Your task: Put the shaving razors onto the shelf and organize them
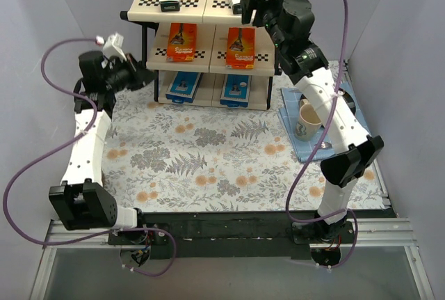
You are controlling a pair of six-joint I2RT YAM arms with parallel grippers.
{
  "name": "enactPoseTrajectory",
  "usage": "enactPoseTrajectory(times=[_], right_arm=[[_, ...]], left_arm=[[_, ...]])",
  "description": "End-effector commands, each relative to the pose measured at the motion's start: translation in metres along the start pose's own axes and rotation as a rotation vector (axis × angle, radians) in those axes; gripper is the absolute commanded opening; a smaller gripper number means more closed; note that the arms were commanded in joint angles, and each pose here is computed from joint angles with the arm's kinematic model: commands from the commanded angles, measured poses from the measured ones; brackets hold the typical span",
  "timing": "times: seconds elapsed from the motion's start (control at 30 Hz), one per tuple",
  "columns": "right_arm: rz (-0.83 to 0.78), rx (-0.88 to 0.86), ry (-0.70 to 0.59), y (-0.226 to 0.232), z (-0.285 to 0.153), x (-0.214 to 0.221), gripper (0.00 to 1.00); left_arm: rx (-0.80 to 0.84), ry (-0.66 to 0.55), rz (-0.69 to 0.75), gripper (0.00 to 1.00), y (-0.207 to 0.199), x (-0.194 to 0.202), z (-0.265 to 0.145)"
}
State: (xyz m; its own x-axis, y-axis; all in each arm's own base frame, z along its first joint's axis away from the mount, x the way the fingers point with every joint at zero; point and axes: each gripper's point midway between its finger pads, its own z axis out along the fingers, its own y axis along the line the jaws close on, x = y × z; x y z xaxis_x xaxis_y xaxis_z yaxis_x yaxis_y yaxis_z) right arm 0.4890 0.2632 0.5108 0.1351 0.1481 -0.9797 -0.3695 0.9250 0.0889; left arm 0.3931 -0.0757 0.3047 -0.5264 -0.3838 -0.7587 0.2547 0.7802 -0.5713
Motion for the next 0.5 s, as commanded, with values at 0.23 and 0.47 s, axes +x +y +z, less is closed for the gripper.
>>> enactPoseTrajectory(times=[0.23, 0.47], right_arm=[[0.004, 0.055, -0.165, -0.050, -0.019, -0.068, 0.63], [-0.042, 0.061, -0.162, -0.059, -0.011, -0.057, 0.45]], left_arm=[[0.411, -0.256, 0.420, 0.00, -0.228, -0.094, 0.055], [0.293, -0.412, 0.382, 0.00, -0.250, -0.115, 0.091]])
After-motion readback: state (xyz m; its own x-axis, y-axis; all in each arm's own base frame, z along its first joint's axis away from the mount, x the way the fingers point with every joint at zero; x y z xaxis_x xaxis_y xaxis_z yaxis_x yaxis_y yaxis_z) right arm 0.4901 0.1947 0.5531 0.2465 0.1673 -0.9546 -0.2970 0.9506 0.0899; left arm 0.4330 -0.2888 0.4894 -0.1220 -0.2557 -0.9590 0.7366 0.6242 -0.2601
